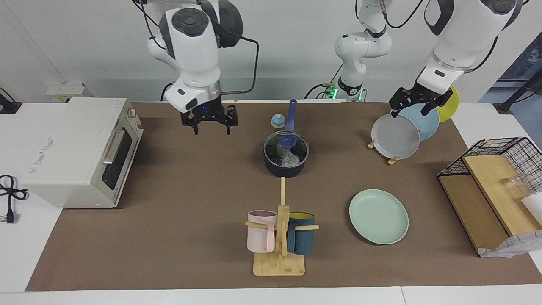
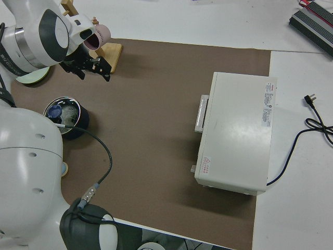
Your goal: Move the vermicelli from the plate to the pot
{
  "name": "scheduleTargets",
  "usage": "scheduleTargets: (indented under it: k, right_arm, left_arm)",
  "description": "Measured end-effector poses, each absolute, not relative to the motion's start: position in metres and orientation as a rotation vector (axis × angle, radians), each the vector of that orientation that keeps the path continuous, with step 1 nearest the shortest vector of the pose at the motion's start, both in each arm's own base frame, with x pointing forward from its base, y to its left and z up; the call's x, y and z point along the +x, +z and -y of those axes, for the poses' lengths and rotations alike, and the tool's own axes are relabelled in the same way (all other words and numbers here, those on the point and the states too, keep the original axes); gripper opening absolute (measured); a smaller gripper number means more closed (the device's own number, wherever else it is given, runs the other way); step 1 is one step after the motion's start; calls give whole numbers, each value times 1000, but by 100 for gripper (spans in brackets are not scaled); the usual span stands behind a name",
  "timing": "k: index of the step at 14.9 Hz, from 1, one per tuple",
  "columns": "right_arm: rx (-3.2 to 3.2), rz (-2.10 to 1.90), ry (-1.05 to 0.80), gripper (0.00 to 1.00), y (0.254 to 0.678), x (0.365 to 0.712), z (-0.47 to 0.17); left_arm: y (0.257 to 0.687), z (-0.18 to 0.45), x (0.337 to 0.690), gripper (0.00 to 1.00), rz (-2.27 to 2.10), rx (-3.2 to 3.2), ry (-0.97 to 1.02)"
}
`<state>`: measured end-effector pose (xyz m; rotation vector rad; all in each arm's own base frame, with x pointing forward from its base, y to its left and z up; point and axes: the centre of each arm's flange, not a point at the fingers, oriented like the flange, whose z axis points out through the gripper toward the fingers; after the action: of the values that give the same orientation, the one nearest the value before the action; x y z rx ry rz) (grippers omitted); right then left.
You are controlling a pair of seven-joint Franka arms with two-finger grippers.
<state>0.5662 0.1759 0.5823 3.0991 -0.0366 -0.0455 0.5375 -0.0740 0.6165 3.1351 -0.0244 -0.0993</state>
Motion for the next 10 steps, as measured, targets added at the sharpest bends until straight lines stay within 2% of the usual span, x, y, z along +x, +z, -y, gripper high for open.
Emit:
scheduleTargets:
  k: [5, 10]
  right_arm:
    - [3089, 110, -122, 100, 605, 563, -78]
    - [3090, 172, -128, 100, 604, 566, -39]
  left_arm:
    - [617, 74, 538, 100, 24, 3135, -99]
    - [617, 74, 538, 100, 24, 3135, -99]
